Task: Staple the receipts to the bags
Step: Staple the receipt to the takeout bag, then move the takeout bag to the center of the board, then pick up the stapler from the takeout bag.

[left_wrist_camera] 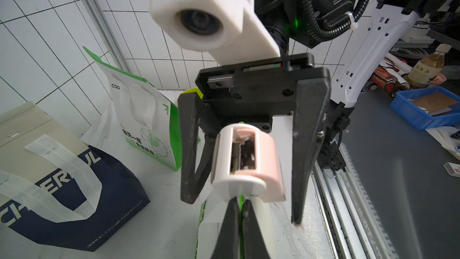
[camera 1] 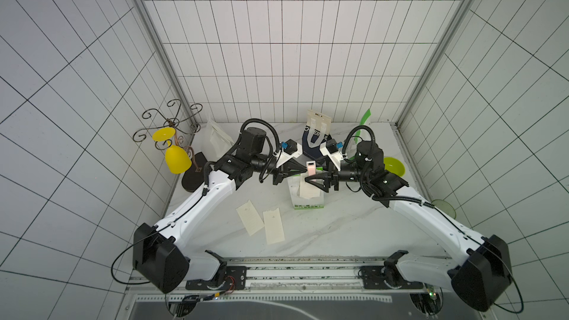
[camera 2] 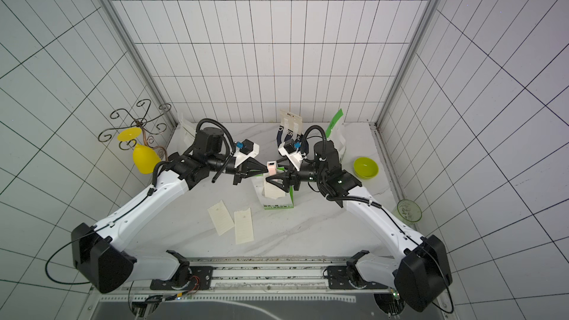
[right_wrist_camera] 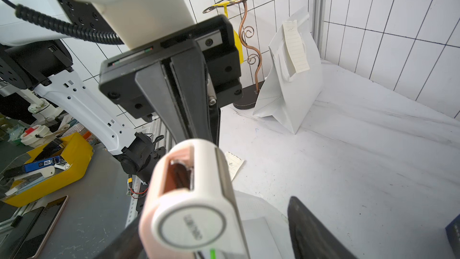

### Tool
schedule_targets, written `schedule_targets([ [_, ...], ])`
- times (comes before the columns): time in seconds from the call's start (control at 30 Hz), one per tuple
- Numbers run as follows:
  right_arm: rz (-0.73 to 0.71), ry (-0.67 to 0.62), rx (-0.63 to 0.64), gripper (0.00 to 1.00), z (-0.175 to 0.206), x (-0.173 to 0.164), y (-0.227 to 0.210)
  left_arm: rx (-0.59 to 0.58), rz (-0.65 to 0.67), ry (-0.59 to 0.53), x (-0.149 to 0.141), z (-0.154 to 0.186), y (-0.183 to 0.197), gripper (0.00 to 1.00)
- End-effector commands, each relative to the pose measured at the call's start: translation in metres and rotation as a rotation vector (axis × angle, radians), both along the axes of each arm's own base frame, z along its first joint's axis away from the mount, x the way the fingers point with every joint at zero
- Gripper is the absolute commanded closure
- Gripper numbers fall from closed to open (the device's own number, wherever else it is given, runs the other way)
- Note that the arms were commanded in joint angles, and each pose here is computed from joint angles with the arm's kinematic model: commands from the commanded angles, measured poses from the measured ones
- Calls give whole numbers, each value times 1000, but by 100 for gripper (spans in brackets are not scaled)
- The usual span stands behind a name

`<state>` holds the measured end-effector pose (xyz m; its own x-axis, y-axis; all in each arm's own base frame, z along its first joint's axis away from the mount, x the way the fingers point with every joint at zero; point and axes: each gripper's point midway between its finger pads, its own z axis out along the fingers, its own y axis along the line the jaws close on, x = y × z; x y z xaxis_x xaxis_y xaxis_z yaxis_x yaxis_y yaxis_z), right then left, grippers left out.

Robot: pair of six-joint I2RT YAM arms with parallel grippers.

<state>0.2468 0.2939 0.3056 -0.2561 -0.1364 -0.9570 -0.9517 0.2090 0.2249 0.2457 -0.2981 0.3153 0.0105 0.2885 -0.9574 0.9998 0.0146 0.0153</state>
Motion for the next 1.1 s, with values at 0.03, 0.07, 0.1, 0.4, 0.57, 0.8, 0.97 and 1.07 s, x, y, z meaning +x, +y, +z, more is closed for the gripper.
schedule_targets([
  [0.03,52,-118,58,32,46,-1,4,-29,-36,-58,-5,17,-2,100],
  [0.07,61,-112,56,34,44,-2,4,-34,-41,-54,-6,18,-2,100],
  [0.1,69,-109,56,37,42,-3,5,-37,-47,-52,-7,19,-2,100],
  [0.4,65,-109,59,98,36,0,6,-61,-84,-39,-14,23,-4,100],
  [0.57,34,-126,80,100,40,4,5,-65,-83,-35,-14,23,-5,100],
  [0.8,-171,-151,119,28,58,24,-11,-63,126,-42,21,24,-5,100],
  [0.97,-386,-235,215,26,93,31,-41,-68,312,-42,42,29,-10,100],
  [1.07,-511,-272,221,29,103,36,-46,-67,383,-24,49,32,-12,100],
])
